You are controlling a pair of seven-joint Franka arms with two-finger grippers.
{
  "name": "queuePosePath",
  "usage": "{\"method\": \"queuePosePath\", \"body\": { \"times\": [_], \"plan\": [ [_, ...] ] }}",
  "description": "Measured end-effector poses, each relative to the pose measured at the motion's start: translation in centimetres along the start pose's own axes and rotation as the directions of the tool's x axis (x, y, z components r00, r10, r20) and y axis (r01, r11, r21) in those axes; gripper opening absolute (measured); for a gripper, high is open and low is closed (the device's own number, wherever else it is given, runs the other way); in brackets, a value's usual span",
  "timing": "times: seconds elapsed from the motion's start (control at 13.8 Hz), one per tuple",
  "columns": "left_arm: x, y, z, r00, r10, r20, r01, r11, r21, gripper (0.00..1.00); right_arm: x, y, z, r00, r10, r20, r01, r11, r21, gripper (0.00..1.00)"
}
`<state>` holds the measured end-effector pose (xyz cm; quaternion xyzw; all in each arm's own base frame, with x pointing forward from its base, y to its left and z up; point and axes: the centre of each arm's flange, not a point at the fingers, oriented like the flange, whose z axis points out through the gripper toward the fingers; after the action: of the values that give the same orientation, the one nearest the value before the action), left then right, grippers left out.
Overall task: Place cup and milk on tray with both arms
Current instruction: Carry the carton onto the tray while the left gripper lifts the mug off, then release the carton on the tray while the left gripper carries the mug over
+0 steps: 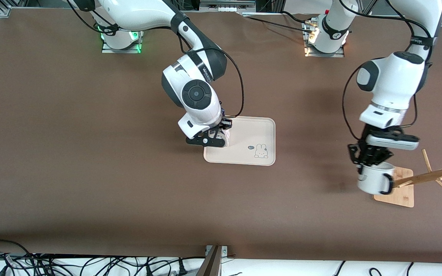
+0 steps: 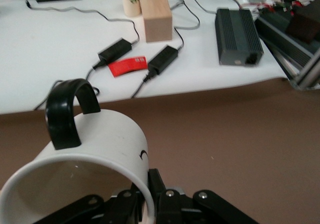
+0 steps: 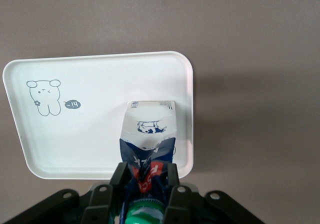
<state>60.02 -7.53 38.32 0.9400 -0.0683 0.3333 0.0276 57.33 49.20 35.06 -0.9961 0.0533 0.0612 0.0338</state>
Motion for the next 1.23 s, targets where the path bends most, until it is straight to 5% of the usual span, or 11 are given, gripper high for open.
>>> {"method": "queuePosePath", "body": {
  "times": [0.43, 0.94, 1.23],
  "plan": [
    [-0.4, 4.5, 0.7, 0.95, 0.064, 0.306, -0.038, 0.995, -0.091, 0.07, 1.4, 0.8, -1.7, 0.999, 0.021, -0.037, -0.02, 1.0, 0.015, 0.98],
    [-0.8, 13.7, 1.7, 0.819, 0.036, 0.573, 0.036, 0.993, -0.115, 0.07, 4.6, 6.6, -10.3, 0.995, 0.041, -0.086, -0.036, 0.998, 0.054, 1.0],
    [0.1, 16.4, 2.3, 0.787, 0.009, 0.617, 0.064, 0.993, -0.096, 0.07, 9.1, 19.0, -16.4, 0.999, -0.037, -0.04, 0.037, 0.999, 0.018, 1.0]
  ]
}}
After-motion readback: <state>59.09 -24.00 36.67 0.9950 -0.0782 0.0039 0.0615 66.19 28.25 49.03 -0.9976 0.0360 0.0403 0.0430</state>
